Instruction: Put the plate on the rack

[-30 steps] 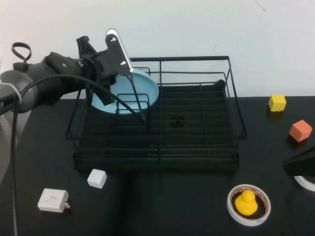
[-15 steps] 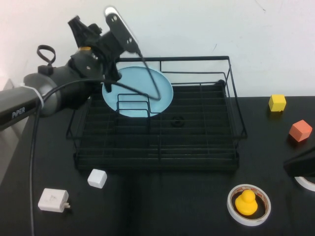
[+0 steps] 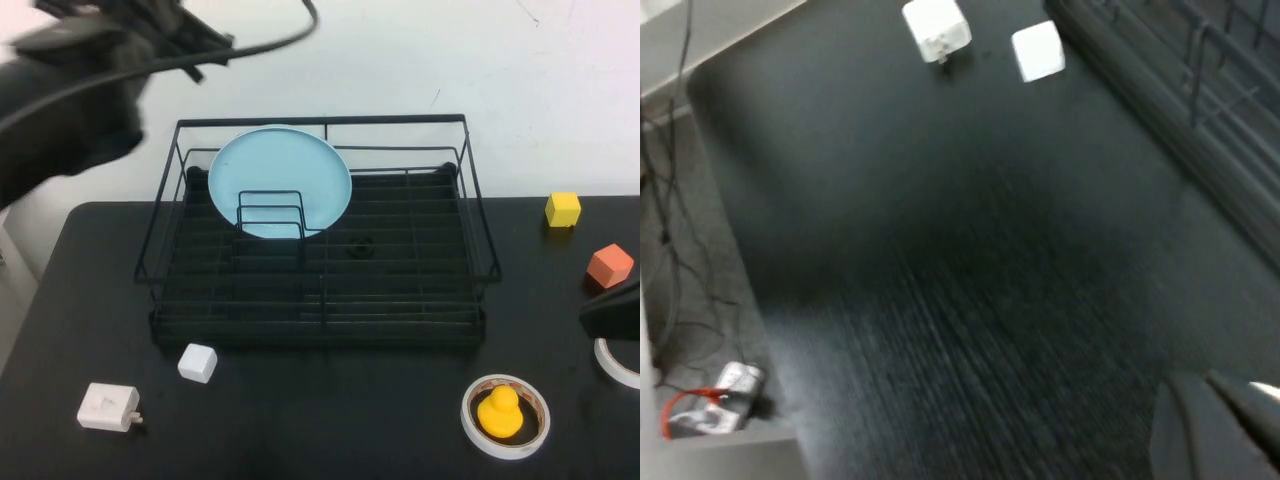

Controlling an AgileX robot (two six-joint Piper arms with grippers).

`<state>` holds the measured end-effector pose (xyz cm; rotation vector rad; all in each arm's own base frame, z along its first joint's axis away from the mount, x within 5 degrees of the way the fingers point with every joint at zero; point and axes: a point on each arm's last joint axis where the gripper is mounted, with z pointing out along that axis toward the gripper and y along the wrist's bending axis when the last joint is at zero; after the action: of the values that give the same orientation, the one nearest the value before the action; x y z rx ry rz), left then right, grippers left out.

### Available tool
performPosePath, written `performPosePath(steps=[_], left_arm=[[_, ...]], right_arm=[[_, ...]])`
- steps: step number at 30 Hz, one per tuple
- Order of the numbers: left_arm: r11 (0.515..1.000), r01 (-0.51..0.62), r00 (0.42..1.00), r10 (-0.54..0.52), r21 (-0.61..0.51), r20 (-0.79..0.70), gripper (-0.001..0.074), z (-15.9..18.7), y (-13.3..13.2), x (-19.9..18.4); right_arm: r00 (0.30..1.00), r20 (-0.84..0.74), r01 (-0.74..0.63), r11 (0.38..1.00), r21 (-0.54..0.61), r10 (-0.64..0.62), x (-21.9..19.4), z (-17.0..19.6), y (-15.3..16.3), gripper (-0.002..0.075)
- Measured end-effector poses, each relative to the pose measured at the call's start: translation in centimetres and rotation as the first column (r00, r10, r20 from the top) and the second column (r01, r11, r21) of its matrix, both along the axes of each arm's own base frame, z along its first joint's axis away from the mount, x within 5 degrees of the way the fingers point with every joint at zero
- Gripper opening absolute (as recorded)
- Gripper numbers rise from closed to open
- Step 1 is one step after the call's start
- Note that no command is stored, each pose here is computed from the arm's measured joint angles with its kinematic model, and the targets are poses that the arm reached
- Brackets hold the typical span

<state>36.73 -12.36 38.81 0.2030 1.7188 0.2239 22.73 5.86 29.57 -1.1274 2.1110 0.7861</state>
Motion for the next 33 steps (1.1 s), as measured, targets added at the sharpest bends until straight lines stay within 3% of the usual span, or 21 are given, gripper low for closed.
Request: performPosePath(steps=[5, 10, 14, 19, 22, 26, 33], left_arm=[[0.996, 0.051, 0.997, -0.047, -0.071, 0.063, 0.0, 2.8, 1.6, -5.5], [0.957, 0.154, 0.982, -0.121, -0.247, 0.143, 0.0, 4.4, 3.3, -11.2], [0.875, 0.351, 0.935, -0.306, -0.333, 0.181, -0.0001, 3.4, 3.2, -15.3], [0.718, 0.624, 0.781, -0.578, -0.308, 0.236, -0.0001, 3.3, 1.5, -18.4], [0.66, 0.689, 0.724, -0.638, -0.3, 0.261, -0.0001, 3.7, 1.2, -19.4], [0.672, 0.673, 0.74, -0.611, -0.309, 0.283, -0.0001, 4.2, 1.7, -20.0], [0.812, 0.483, 0.864, -0.38, -0.328, 0.331, -0.0001, 5.5, 4.9, -21.1]], right_arm=[[0.995, 0.076, 0.065, 0.993, -0.102, -0.057, -1.3, 1.2, -0.7, 0.0001], [0.964, 0.17, 0.248, 0.924, -0.292, -0.205, -3.0, 2.4, -2.6, 0.0001], [0.916, 0.289, 0.371, 0.865, -0.339, -0.279, -4.2, 2.9, -3.6, 0.0001], [0.874, 0.38, 0.433, 0.84, -0.328, -0.302, -6.5, 1.4, -3.9, 0.0001], [0.844, 0.427, 0.47, 0.832, -0.295, -0.325, -8.3, 0.1, -3.9, 0.0001], [0.81, 0.489, 0.481, 0.844, -0.236, -0.325, -10.5, -0.5, -3.6, 0.0001], [0.76, 0.554, 0.492, 0.858, -0.148, -0.341, -14.2, -2.1, -3.1, 0.0001]])
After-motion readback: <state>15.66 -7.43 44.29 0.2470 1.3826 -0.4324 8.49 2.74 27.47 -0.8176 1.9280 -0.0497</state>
